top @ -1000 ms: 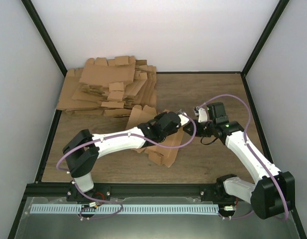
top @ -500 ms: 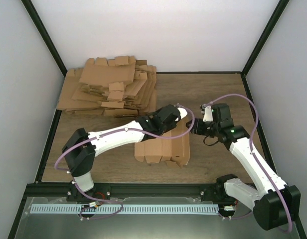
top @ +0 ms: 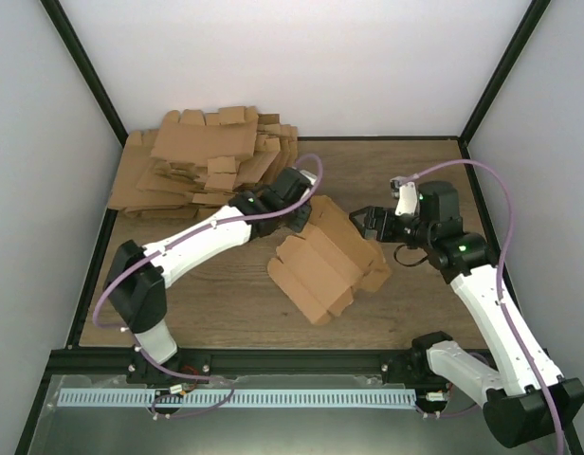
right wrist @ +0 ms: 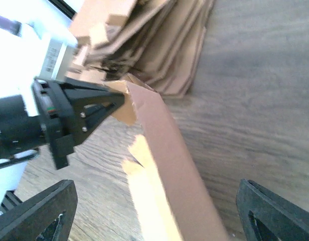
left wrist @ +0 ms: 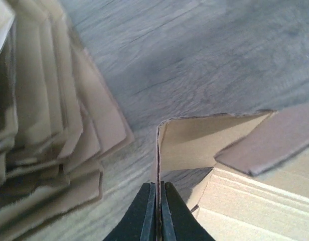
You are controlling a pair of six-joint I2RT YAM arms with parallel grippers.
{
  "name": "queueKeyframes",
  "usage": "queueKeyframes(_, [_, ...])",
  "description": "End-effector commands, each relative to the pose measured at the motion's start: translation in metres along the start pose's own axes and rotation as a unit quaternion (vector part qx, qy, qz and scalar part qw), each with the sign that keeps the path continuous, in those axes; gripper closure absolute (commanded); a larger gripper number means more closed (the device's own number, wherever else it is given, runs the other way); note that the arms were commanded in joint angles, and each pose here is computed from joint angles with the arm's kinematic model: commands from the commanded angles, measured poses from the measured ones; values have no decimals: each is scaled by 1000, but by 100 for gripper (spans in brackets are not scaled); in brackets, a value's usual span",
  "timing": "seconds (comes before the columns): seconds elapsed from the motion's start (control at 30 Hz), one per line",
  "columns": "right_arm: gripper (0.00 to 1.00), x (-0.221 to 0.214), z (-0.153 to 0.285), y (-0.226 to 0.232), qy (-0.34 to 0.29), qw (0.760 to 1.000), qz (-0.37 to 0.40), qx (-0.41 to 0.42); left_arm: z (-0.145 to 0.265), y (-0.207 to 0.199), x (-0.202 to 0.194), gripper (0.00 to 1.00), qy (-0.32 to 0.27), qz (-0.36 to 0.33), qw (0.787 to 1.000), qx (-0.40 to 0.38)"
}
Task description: Fold the paper box
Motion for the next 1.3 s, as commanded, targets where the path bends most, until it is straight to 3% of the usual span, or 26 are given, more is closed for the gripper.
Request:
queueKeyframes(0.0, [10,20,20,21,-12,999,19,29,18,15,2,96,-8,148,989,-24])
queueKeyframes(0.17, [8,23,29,32,-18,998,-1,53,18,51,-18,96,-38,259,963,55])
queueKeyframes(0.4, [8,25,29,34,-47,992,-92,70,25,59,-45,96,-74,339,937,39])
queueKeyframes(0.6, [8,4,3,8,-31,991,-129,27,29,63,-57,96,-79,319,944,44])
queueKeyframes(0.8, [8,-17,-25,5,1,975,-214,56,30,61,-70,96,-70,250,964,62])
queueKeyframes(0.93, [16,-19,-36,4,-11,963,-260,76,28,62,-82,96,-63,228,969,71])
queueKeyframes(1.13, [16,-11,-48,-4,-27,953,-292,74,25,53,-102,96,-42,191,980,41])
queueKeyframes(1.27, [23,-7,-62,-7,-20,951,-297,78,28,50,-116,96,-27,176,984,16])
Point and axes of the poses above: each gripper's point midway between its finger pads, its own z axis back along the fingers, its own y axis along the line the jaws close on, x = y × z, the point moved 1 cm from there along z, back along the fingers, and after that the axes turned 15 degrees about z, right-handed, at the moved point
